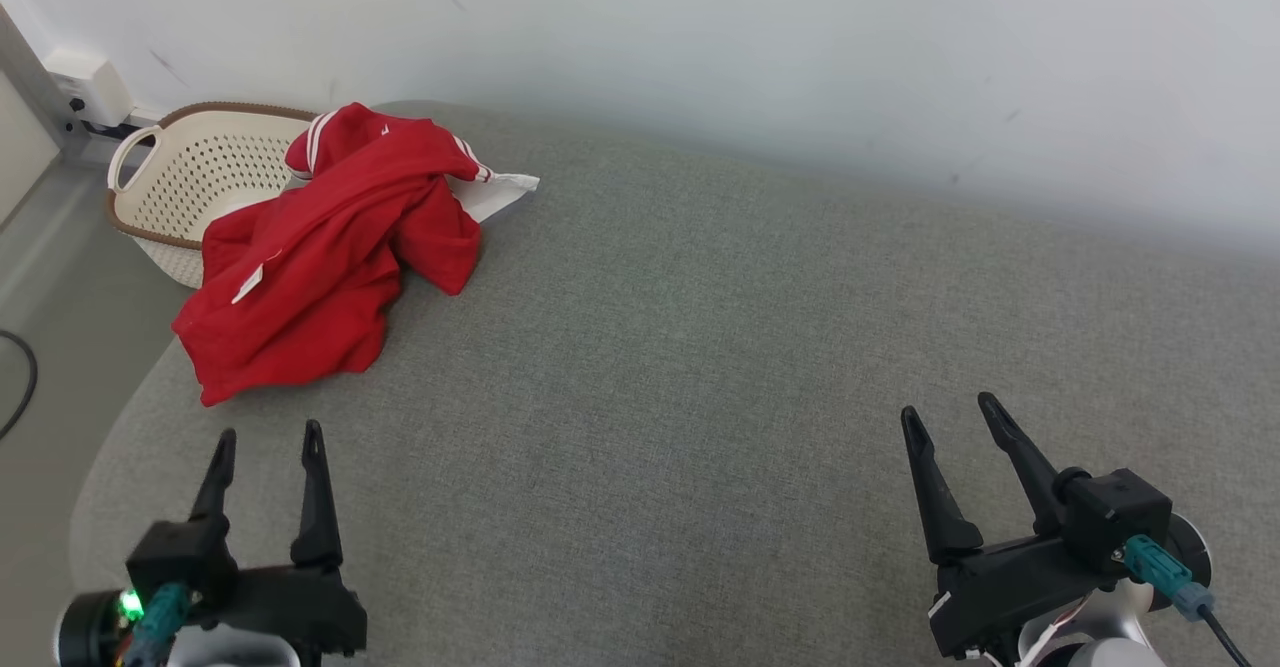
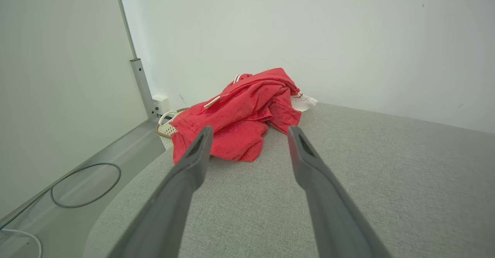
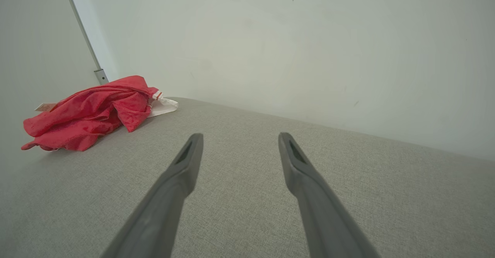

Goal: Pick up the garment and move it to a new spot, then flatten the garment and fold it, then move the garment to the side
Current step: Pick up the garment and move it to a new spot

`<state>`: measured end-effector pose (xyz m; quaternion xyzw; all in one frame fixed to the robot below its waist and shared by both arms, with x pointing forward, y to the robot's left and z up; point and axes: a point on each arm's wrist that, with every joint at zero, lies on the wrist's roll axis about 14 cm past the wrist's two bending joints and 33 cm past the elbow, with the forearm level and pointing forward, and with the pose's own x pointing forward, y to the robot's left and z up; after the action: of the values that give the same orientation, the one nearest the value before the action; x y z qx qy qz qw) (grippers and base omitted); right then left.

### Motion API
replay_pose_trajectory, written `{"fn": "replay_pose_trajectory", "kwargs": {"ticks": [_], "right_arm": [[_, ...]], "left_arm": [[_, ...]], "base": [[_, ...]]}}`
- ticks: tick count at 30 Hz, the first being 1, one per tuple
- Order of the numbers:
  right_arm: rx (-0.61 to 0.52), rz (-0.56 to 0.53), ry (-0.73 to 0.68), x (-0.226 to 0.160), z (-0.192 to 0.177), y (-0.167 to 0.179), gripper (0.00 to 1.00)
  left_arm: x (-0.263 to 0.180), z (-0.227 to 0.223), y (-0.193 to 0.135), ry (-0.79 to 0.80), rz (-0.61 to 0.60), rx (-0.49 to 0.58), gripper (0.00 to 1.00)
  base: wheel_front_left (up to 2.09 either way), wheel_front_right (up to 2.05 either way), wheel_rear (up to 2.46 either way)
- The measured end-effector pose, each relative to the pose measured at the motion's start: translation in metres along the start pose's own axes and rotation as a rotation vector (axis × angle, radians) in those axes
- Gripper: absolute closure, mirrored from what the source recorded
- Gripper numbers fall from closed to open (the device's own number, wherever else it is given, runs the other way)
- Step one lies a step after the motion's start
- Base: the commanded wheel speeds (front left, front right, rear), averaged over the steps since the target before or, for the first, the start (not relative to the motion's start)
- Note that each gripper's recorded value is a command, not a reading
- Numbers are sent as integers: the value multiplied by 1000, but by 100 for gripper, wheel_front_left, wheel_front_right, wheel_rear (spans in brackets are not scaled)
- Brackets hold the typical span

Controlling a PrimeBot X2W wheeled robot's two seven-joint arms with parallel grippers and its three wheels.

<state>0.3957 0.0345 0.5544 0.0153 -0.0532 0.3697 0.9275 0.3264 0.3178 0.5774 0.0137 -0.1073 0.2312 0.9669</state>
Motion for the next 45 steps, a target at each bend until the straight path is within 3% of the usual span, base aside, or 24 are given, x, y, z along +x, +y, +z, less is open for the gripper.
{"fn": "replay_pose_trajectory", "kwargs": {"ticks": [10, 15, 23, 31, 39, 40, 41, 42, 43, 45], "right_arm": [[5, 7, 6, 7, -4, -7, 0], [5, -3, 8, 10, -7, -16, 0], [1, -42, 34, 13, -23, -46, 0], [28, -77, 86, 11, -52, -69, 0], [39, -123, 134, 4, -76, -92, 0], [39, -127, 138, 3, -78, -94, 0], [41, -133, 141, 3, -80, -96, 0], [43, -137, 145, 2, -81, -97, 0], [43, -142, 148, 1, -83, -99, 0], [44, -150, 151, -1, -84, -102, 0]], "left_arm": [[57, 88, -4, -215, -54, 58, 0], [97, 91, -8, -146, -80, 81, 0], [155, 13, -17, 174, -123, 58, 0], [176, -80, -17, 445, -99, 81, 0], [180, -140, -19, 601, -91, 127, 0], [180, -144, -19, 612, -89, 132, 22], [182, -147, -18, 614, -84, 137, 53], [185, -147, -17, 603, -75, 144, 95], [187, -147, -17, 595, -72, 149, 100], [194, -141, -19, 551, -67, 155, 100]], "base": [[0, 0, 0], [0, 0, 0], [0, 0, 0], [0, 0, 0], [0, 0, 0], [0, 0, 0], [0, 0, 0], [0, 0, 0], [0, 0, 0], [0, 0, 0]]}}
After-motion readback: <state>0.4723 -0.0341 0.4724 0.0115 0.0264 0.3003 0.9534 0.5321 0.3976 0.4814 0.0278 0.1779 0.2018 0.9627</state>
